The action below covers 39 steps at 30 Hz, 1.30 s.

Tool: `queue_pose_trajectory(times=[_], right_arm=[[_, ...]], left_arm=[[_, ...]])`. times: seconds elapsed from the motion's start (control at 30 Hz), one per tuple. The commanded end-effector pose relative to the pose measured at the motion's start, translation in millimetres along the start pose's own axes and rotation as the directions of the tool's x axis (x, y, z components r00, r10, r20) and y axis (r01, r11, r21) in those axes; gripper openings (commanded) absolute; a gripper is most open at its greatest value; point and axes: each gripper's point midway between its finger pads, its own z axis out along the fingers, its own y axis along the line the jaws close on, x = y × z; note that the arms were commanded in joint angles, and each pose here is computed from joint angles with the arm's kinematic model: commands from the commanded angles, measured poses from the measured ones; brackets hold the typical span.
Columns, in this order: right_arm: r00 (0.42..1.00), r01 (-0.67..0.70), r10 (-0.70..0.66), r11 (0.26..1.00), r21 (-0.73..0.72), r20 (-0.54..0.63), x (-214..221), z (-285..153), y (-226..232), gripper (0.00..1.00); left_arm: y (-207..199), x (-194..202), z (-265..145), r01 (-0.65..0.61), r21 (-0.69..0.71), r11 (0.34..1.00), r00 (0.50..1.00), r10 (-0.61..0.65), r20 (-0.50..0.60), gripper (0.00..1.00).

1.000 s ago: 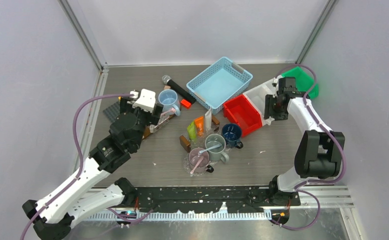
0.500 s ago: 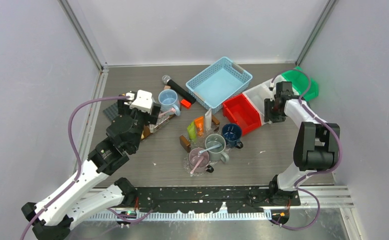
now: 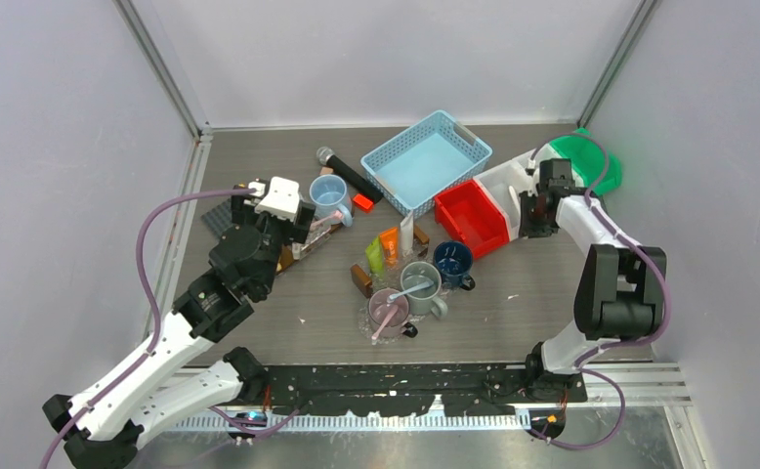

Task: Prepare toiletry sets of a toothbrush and toothpaste on the tray
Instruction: Pick up the toothbrush from the storage box.

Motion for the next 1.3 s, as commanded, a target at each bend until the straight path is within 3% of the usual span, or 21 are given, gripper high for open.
queue_pose_trajectory(times=[0.0, 0.2, 0.53, 0.97, 1.27], right_arm=[[0.995, -0.055, 0.054, 0.998, 0.005, 0.086, -21, -39, 1, 0.01], [0.981, -0.151, 0.153, 0.988, -0.025, 0.116, -31, -80, 8, 0.01], [0.955, -0.296, 0.298, 0.952, -0.076, 0.013, -12, -152, 49, 0.01], [0.967, -0.185, 0.151, 0.970, -0.159, -0.203, 72, -213, 133, 0.01], [0.935, -0.212, 0.127, 0.948, -0.236, -0.330, 113, -231, 158, 0.01]], left_arm=[[7, -13, 0, 0.047, -0.031, 0.998, 0.998, -0.046, 0.053, 0.81], [10, -14, -1, 0.049, -0.038, 0.998, 0.997, -0.047, 0.059, 0.81], [14, -15, -2, 0.043, -0.050, 0.998, 0.997, -0.040, 0.060, 0.81], [16, -12, 0, 0.041, -0.065, 0.997, 0.998, -0.037, 0.053, 0.81], [19, -10, 0, 0.045, -0.081, 0.996, 0.998, -0.040, 0.057, 0.81]])
